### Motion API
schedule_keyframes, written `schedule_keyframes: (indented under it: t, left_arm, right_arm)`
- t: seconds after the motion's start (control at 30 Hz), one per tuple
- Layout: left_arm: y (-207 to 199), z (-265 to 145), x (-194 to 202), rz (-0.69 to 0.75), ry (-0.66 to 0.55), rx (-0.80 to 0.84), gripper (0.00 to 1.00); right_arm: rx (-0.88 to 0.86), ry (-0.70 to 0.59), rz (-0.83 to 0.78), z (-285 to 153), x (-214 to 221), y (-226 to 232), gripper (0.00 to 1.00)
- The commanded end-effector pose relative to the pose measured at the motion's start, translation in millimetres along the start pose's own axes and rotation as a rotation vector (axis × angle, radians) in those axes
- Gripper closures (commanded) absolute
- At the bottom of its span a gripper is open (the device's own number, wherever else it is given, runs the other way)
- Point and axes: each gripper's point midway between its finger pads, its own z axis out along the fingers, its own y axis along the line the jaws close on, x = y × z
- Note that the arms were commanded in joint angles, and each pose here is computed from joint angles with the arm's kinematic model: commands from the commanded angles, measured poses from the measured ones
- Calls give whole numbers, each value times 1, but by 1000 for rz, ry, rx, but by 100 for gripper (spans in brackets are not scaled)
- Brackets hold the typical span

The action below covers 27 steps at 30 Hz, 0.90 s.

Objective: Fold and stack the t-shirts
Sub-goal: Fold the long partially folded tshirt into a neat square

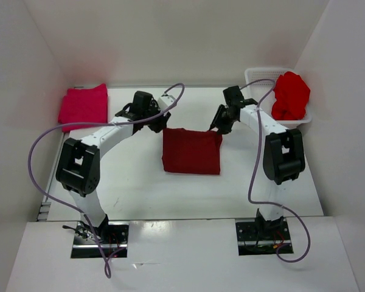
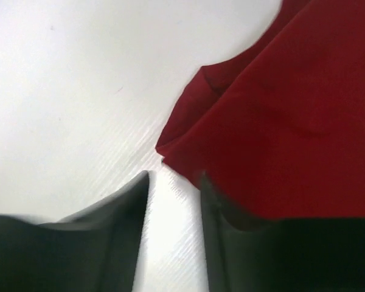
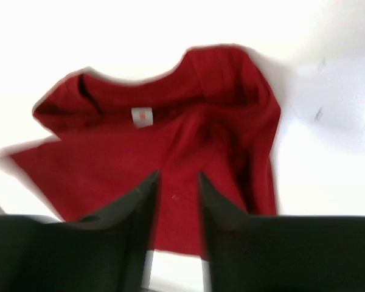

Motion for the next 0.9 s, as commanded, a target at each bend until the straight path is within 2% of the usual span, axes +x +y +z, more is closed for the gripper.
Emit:
schedule_keyframes:
  t: [0.0,0.03,0.1,0.13,0.23,0.27,0.4,0.47,0.57,0.63,0.87]
  left_arm:
    - [22,13,-6,39,-34,-46,47]
    - [22,16,-3,47,-26,-43,40]
    - [26,17,7,34,2,-52,32]
    - [30,14,4,6,-6,-45,26]
    - [28,-3,0,-67,-15,30,19]
    - [26,-9,-3,-88,-23,56,13]
    - [-1,-26,23,-232,17,218,2]
    - [-28,-30,29,-309,14,332,1]
    - [-56,-42,27,-426,7,456,1]
    - [-68,-41,39,-476,37,470,1]
    - [-47,-15,70,-563,145,228,1]
  right_arm:
    - [-33,-99,-15,12,-37,11,52]
    - [-38,-114,-7,11,-47,12,41]
    - [-57,-100,-19,10,-48,18,38]
    - [-62,-108,-32,7,-49,19,38]
    - [-48,-168,-53,-13,-55,17,38]
    - [-41,-176,-52,-16,-54,14,38]
    - [22,-129,-42,-10,-28,-13,38]
    - [14,-93,-40,-11,-13,-18,38]
    - [1,-108,-34,-18,-9,-20,37]
    - [-4,-107,-42,-22,0,-21,32]
    - [-1,-96,-39,-28,15,-27,29]
